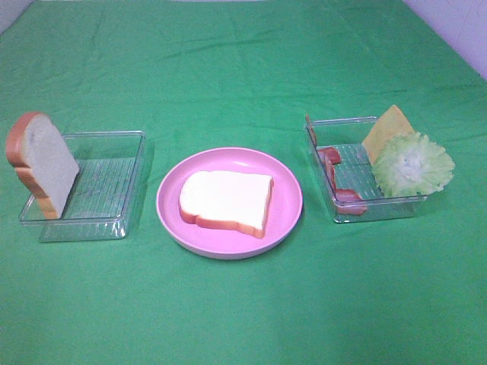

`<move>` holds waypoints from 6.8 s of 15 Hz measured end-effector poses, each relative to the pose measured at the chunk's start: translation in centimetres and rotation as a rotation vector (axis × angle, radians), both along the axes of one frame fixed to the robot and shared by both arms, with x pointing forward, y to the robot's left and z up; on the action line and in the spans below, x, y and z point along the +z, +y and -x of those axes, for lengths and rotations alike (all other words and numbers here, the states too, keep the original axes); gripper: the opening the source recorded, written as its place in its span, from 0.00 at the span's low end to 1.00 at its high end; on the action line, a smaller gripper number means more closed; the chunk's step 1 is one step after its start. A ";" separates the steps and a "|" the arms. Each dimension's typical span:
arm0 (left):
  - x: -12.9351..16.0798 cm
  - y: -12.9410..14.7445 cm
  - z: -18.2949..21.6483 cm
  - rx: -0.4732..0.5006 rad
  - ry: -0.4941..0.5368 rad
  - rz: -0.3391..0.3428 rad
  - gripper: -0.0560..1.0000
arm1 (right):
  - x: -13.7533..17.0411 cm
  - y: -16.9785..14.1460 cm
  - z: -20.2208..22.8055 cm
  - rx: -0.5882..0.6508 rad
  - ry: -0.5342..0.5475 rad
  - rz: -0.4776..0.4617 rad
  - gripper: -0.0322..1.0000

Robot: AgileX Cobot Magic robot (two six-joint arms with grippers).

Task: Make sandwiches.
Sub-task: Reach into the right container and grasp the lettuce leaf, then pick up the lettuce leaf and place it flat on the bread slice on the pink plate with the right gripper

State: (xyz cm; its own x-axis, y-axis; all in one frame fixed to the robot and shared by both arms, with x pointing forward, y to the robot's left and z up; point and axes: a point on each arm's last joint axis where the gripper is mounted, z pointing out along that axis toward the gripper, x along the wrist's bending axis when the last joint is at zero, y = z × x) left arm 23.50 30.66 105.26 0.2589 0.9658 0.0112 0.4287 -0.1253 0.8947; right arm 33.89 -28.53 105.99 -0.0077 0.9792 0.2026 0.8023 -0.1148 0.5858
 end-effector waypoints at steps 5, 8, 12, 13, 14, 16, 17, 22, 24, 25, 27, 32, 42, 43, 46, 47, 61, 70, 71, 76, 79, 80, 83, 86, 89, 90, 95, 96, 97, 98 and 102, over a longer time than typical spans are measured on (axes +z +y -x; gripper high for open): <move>0.0 0.0 0.0 -0.001 0.000 0.001 0.72 | -0.2 -0.4 -9.7 -0.002 0.241 -0.011 0.71; 0.0 0.0 0.0 -0.001 0.000 0.001 0.72 | -1.5 -0.5 -14.7 0.011 0.391 -0.018 0.71; 0.0 0.0 0.0 -0.001 0.000 0.001 0.72 | -4.0 -1.0 -21.1 0.023 0.524 -0.028 0.71; 0.0 0.0 0.0 -0.001 0.000 0.001 0.72 | -4.6 -1.5 -22.3 0.012 0.547 -0.045 0.71; 0.0 0.0 0.0 -0.001 0.000 0.001 0.72 | -5.1 -2.2 -23.2 -0.004 0.561 -0.074 0.71; 0.0 0.0 0.0 0.000 0.000 0.000 0.72 | -5.6 -3.8 -24.4 -0.014 0.568 -0.141 0.71; 0.0 0.0 0.0 0.000 0.000 0.000 0.72 | -5.8 -4.6 -25.0 -0.005 0.565 -0.198 0.71; 0.0 0.0 0.0 0.000 0.000 0.000 0.72 | -9.7 -7.6 -26.5 0.043 0.586 -0.372 0.78; 0.0 0.0 0.0 0.000 0.000 0.000 0.72 | -11.4 -7.6 -26.9 0.076 0.592 -0.418 0.78; 0.0 0.0 0.0 0.000 0.000 0.000 0.72 | -12.2 -7.5 -27.1 0.094 0.599 -0.429 0.78; 0.0 0.0 0.0 0.000 0.000 0.000 0.72 | -13.2 -7.6 -27.2 0.100 0.615 -0.439 0.78; 0.0 0.0 0.0 0.000 0.000 0.000 0.72 | -13.8 -7.5 -27.6 0.118 0.581 -0.451 0.75; 0.0 0.0 0.0 0.000 0.000 0.000 0.72 | -13.6 -7.3 -27.8 0.148 0.547 -0.469 0.23; 0.0 0.0 0.0 0.000 0.000 0.000 0.72 | -13.6 -7.3 -27.8 0.148 0.547 -0.469 0.15; 0.0 0.0 0.0 0.000 0.000 0.000 0.72 | -12.8 -7.3 -27.7 0.154 0.532 -0.468 0.05; 0.0 0.0 0.0 0.000 0.000 0.000 0.72 | -12.4 -7.2 -27.6 0.163 0.532 -0.474 0.05; 0.0 0.0 0.0 0.000 0.000 0.000 0.72 | -1.1 -3.4 -24.8 0.351 0.285 -0.480 0.05; 0.0 0.0 0.0 0.000 0.000 0.000 0.72 | 1.7 14.1 -20.0 0.831 0.306 -0.369 0.05; 0.0 0.0 0.0 0.000 0.000 0.000 0.72 | 1.7 17.5 -19.1 0.852 0.254 -0.351 0.05; 0.0 0.0 0.0 0.000 0.000 0.000 0.72 | -1.1 22.4 -19.2 0.781 0.264 -0.374 0.05; 0.0 0.0 0.0 0.000 0.000 0.000 0.72 | -5.2 24.9 -20.3 0.715 0.329 -0.446 0.05; 0.0 0.0 0.0 0.000 0.000 0.000 0.72 | -6.5 25.3 -20.8 0.699 0.348 -0.471 0.05; 0.0 0.0 0.0 0.000 0.000 0.000 0.72 | -9.0 26.1 -21.5 0.672 0.379 -0.534 0.05; 0.0 0.0 0.0 0.000 0.000 0.000 0.72 | -10.4 25.3 -22.4 0.607 0.374 -0.433 0.05; 0.0 0.0 0.0 0.000 0.000 0.000 0.72 | -11.1 23.9 -22.9 0.542 0.416 -0.344 0.05; 0.0 0.0 0.0 0.000 0.000 0.000 0.72 | -11.3 23.4 -23.0 0.523 0.427 -0.300 0.05; 0.0 0.0 0.0 0.000 0.000 0.000 0.72 | -11.9 22.6 -22.9 0.468 0.478 -0.205 0.05; 0.0 0.0 0.0 0.000 0.000 0.000 0.72 | -11.9 22.5 -22.9 0.461 0.480 -0.202 0.05; 0.0 0.0 0.0 0.000 0.000 0.000 0.72 | -12.0 22.4 -23.0 0.457 0.473 -0.192 0.07; 0.0 0.0 0.0 0.000 0.000 0.000 0.72 | -12.0 22.3 -23.2 0.444 0.459 -0.179 0.11; 0.0 0.0 0.0 0.000 0.000 0.000 0.72 | -12.2 21.9 -23.6 0.401 0.436 -0.124 0.31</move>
State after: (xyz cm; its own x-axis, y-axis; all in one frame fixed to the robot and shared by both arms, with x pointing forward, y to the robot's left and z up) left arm 23.50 30.66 105.26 0.2589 0.9658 0.0112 0.4287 -0.1253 0.8947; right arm 57.45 -6.67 93.75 -0.2614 0.8861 0.3827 0.9604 0.1993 0.1945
